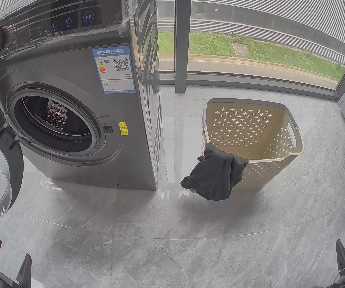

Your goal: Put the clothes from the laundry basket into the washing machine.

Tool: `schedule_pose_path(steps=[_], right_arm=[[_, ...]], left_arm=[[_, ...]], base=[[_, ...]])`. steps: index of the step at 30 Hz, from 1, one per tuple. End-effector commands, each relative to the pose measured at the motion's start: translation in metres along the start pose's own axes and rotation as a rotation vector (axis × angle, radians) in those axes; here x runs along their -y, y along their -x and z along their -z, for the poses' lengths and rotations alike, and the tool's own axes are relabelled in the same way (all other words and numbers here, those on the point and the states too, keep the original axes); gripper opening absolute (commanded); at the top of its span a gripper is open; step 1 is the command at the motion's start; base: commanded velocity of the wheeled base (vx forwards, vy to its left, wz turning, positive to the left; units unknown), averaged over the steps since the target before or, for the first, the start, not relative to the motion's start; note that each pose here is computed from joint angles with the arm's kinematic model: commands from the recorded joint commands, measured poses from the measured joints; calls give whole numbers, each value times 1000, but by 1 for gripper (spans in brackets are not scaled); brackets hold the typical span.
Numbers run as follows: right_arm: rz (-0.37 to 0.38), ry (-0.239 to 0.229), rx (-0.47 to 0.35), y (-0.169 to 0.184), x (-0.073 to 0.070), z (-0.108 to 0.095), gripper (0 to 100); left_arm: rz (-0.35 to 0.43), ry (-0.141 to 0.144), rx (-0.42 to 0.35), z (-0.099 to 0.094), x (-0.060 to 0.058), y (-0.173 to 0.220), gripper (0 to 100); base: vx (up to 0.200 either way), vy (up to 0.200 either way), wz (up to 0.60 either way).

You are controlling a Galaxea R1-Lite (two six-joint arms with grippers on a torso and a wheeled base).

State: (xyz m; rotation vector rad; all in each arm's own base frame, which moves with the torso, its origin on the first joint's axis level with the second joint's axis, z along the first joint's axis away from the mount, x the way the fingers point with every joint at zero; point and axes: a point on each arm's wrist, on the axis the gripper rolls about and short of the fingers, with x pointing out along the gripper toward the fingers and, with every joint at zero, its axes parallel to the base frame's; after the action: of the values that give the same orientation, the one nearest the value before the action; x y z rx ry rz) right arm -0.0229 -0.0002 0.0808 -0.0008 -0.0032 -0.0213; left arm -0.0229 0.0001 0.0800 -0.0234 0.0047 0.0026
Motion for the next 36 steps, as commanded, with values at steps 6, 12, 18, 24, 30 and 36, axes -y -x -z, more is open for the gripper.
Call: schedule_pose_path(steps=[6,12,18,24,30,36], right_arm=[[-1,1,-5,0,0,5,100],[0,-1,-5,0,0,5,100],[0,1,-6,0,0,5,100],[-1,1,-5,0,0,5,100],[-1,-1,-3,0,0,5,100],[-1,-1,-5,0,0,5,100]], left_arm=[[-1,1,-6,4,0,0,100],[-1,0,-6,4,0,0,100],[-1,0,-6,4,0,0,100],[-1,1,-6,4,0,0,100],[-1,0,-6,4,0,0,100],[-1,0,-5,4,0,0,100]], base=[[0,-200,0],[0,-100,0],[33,0,0],[200,0,0],[100,0,0],[0,33,0]])
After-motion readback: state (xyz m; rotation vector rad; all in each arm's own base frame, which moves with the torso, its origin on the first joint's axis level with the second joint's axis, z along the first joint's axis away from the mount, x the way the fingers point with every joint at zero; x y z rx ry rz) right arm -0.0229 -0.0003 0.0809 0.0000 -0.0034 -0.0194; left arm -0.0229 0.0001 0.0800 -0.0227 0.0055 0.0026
